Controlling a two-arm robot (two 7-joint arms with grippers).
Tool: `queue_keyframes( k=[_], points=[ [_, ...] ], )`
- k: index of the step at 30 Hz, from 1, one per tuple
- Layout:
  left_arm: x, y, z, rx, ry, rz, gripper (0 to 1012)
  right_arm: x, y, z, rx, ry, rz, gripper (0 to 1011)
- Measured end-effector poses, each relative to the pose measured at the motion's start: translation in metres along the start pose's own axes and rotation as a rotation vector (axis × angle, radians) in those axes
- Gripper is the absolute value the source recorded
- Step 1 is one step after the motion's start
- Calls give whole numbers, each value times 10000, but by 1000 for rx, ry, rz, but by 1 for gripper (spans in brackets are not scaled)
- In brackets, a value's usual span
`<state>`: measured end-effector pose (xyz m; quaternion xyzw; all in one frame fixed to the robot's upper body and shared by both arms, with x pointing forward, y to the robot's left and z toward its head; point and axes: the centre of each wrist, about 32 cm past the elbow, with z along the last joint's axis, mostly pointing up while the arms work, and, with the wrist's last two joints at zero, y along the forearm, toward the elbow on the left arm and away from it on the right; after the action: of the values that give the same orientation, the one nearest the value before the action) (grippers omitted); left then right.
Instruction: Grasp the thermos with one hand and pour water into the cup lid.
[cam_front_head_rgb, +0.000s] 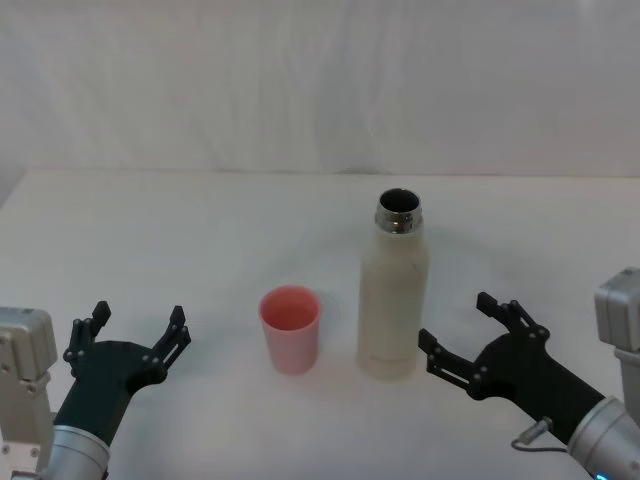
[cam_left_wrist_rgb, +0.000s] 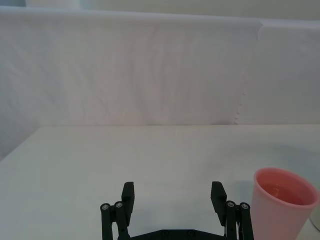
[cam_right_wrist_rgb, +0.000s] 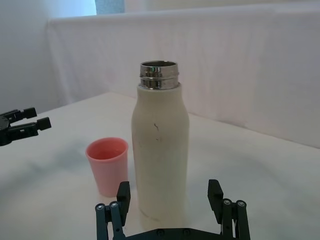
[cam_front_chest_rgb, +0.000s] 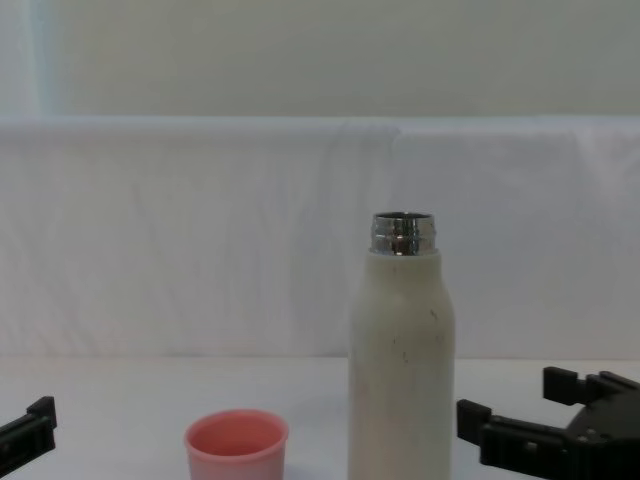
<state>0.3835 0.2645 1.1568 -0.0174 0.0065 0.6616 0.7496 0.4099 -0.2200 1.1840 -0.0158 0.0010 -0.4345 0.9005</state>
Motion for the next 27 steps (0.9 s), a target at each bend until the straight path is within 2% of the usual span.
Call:
queue_keyframes(
  k=[10, 27],
  points=[
    [0, 0, 0, 0, 0, 0, 1001, -9, 177, 6, -6, 21, 28, 1000],
    [0, 0, 0, 0, 0, 0, 1001, 10, 371, -11, -12, 60, 31, 1000]
  ],
)
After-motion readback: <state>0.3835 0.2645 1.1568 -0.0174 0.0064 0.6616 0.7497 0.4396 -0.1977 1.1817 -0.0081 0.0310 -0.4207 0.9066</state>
